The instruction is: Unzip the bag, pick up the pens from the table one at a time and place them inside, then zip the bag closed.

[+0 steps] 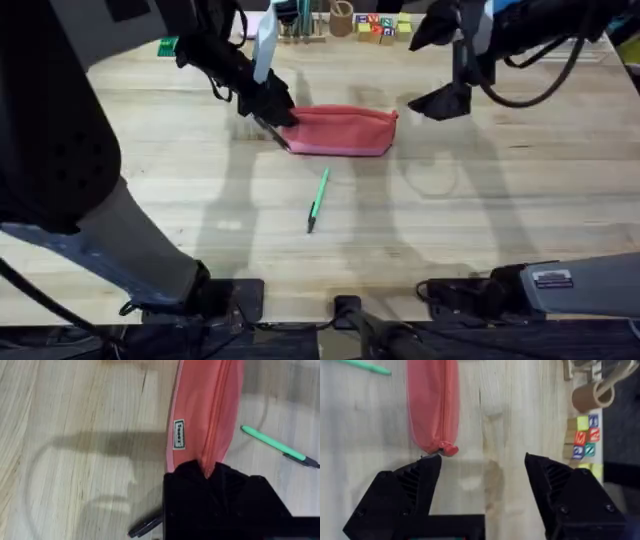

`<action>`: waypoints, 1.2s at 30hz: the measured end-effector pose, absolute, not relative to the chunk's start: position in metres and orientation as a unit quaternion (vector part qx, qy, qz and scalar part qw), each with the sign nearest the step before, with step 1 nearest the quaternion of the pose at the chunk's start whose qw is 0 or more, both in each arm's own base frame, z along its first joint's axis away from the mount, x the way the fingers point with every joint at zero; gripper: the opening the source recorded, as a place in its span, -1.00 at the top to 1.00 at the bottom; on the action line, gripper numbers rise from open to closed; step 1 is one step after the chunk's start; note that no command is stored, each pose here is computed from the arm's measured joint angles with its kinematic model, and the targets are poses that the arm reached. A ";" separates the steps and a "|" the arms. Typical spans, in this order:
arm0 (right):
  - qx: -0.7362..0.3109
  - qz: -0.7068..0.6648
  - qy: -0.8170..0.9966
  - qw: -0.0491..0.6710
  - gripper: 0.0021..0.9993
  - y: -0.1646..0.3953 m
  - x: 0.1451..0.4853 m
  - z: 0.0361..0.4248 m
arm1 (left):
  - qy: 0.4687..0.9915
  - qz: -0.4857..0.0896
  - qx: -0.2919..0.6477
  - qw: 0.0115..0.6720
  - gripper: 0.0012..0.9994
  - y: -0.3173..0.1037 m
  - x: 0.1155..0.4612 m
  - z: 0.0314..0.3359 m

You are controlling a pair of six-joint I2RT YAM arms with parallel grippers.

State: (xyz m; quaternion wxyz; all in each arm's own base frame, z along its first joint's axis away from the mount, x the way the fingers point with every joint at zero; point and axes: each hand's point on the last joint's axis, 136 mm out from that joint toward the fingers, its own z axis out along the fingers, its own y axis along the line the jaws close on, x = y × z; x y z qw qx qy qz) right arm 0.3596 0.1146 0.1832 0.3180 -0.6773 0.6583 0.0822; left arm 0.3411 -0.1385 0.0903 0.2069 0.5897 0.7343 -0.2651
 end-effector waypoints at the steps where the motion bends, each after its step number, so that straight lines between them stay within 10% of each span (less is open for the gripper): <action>1: -0.687 0.077 0.648 0.319 -0.99 0.115 0.360 0.183 | 0.734 -0.265 0.590 0.207 0.92 -0.139 0.341 0.090; 36: -0.821 0.060 0.490 0.288 -0.99 0.115 0.346 0.155 | 0.734 -0.265 0.590 0.207 0.92 -0.139 0.341 0.090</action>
